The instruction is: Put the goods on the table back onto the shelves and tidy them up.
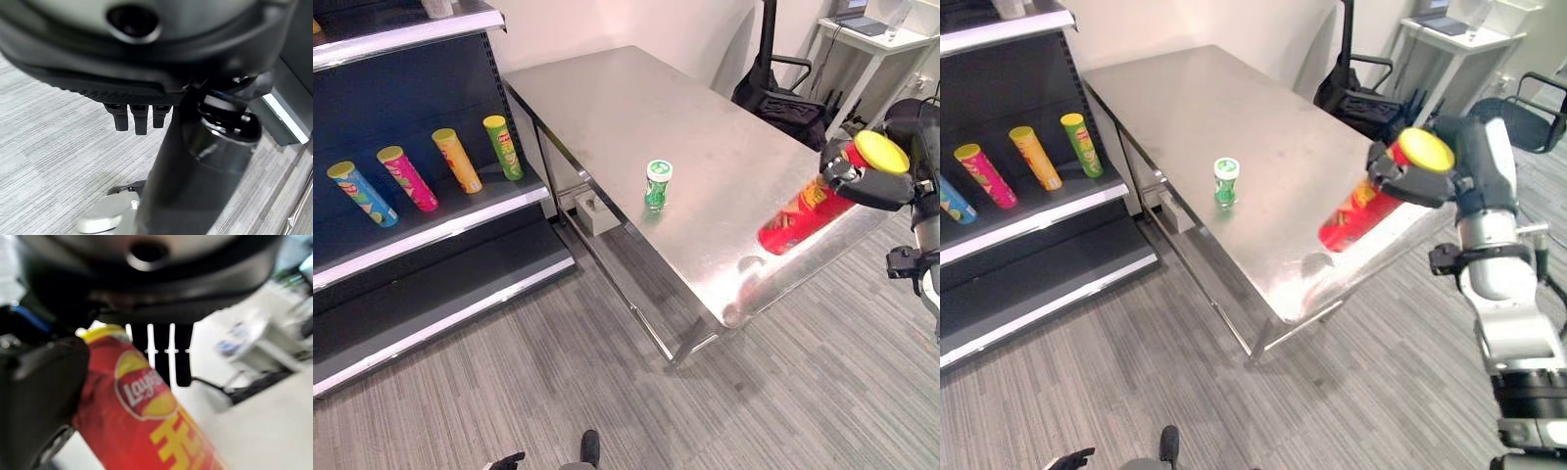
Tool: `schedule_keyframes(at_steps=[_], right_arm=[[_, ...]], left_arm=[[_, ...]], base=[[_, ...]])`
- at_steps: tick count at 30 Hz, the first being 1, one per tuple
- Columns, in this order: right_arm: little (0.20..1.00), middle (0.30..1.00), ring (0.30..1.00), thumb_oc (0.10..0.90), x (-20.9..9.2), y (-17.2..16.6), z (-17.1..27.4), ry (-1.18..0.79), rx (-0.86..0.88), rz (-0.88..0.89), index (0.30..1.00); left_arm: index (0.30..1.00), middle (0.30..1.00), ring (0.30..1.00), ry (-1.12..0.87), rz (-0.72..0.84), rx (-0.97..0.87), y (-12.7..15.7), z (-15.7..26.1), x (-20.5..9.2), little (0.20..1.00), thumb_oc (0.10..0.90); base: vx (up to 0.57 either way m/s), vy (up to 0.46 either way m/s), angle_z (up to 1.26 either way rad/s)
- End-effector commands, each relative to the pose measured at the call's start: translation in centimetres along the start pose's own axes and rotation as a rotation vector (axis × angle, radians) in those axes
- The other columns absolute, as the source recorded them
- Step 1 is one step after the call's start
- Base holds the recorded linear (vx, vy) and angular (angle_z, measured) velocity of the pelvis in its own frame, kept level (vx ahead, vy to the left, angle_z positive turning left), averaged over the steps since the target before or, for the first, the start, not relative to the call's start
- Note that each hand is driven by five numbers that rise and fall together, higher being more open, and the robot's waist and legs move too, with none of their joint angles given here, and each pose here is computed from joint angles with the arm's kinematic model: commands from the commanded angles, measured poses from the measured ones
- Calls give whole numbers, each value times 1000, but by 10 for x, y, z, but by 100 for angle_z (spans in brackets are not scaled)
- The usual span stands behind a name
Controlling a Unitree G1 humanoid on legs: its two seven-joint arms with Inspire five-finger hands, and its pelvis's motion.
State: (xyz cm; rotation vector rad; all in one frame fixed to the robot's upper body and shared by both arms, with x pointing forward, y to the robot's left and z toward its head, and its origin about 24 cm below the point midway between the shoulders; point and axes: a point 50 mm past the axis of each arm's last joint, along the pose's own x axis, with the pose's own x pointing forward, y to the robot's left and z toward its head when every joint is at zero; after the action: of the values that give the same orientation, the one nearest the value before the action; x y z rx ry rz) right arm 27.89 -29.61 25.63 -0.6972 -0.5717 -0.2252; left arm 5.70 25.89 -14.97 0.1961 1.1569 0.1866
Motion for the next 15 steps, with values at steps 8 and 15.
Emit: schedule_keyframes(at_steps=[8,15], right_arm=[[300,300,300,400,25,-54,95,-445,-40,-259,300],[300,300,300,400,19,-57,86,-399,-64,-265,300]], left_arm=[[900,900,900,-72,28,40,5,27,7,900,800],[900,900,900,-92,14,70,-1,36,9,900,800]], base=[[-85,171,50],[16,365,57]])
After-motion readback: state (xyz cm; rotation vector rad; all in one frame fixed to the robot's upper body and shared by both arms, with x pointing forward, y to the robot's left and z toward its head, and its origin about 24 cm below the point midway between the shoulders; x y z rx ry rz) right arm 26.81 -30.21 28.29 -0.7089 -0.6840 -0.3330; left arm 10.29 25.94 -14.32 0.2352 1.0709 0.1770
